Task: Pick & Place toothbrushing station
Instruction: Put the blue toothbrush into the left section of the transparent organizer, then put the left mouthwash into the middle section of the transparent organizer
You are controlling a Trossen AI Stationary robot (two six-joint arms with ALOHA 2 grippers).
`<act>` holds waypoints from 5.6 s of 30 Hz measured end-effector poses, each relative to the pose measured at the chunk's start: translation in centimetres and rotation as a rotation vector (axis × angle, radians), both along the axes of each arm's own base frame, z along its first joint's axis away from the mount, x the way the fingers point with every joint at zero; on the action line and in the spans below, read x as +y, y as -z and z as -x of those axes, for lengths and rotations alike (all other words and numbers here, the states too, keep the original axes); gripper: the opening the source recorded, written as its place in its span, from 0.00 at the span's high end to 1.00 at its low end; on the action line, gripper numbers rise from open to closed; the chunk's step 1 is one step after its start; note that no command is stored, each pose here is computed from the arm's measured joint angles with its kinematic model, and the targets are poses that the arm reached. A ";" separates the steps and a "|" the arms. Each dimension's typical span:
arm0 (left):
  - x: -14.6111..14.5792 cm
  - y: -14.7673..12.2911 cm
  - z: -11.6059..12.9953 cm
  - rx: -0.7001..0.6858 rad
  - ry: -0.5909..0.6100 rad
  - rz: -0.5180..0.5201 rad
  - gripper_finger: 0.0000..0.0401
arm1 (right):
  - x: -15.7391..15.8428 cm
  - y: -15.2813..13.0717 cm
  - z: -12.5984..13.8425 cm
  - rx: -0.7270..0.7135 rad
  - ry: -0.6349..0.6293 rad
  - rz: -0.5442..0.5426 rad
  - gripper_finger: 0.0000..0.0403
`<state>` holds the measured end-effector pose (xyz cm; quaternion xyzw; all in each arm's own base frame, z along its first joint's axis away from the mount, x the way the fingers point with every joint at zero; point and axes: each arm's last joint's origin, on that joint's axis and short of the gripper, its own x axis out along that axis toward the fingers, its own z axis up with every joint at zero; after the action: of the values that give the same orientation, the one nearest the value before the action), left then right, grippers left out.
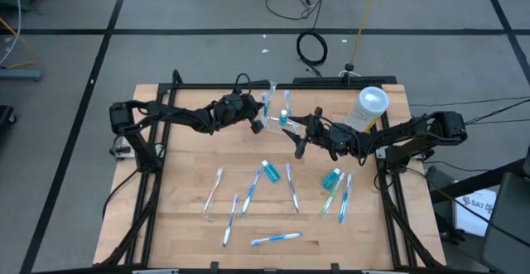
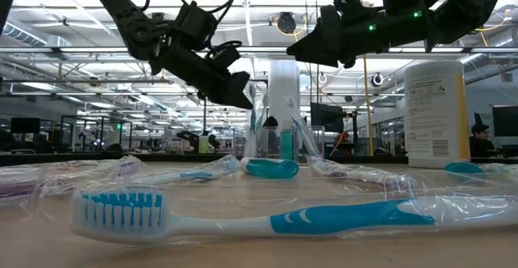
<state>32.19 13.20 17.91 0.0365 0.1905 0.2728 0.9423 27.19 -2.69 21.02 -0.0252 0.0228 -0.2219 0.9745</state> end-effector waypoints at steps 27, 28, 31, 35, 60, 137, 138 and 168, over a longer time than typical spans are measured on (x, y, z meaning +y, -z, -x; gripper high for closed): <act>-3.6 -0.8 2.0 0.255 0.228 0.155 0.54 | 0.0 0.0 0.0 0.000 0.000 0.000 0.46; -4.0 -0.6 1.9 0.271 0.296 0.170 0.54 | 0.0 0.0 0.0 0.000 0.000 0.000 0.46; -5.5 0.0 1.4 0.287 0.497 0.198 0.57 | 0.0 0.0 0.0 -0.003 0.000 -0.007 0.46; -7.7 1.3 0.8 0.338 0.674 0.174 0.60 | 0.0 0.0 0.0 -0.003 0.000 -0.007 0.46; -9.5 6.1 -2.3 0.427 0.840 0.027 0.55 | 0.0 0.2 0.0 0.021 0.000 -0.009 0.46; -8.5 6.7 -3.1 0.336 0.644 0.130 0.74 | 0.0 0.3 0.0 0.026 0.000 -0.009 0.46; -8.5 6.5 -3.0 0.338 0.643 0.130 0.74 | 0.0 0.3 0.0 0.026 0.000 -0.009 0.46; -16.4 -1.8 0.9 0.911 0.489 -0.980 0.74 | 1.4 -0.7 -3.0 0.081 -0.247 -0.211 0.46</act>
<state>31.27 -3.24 19.74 0.6080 0.4070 0.0656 0.6785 30.22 -1.29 21.71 0.0656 0.0820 -0.0955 0.9899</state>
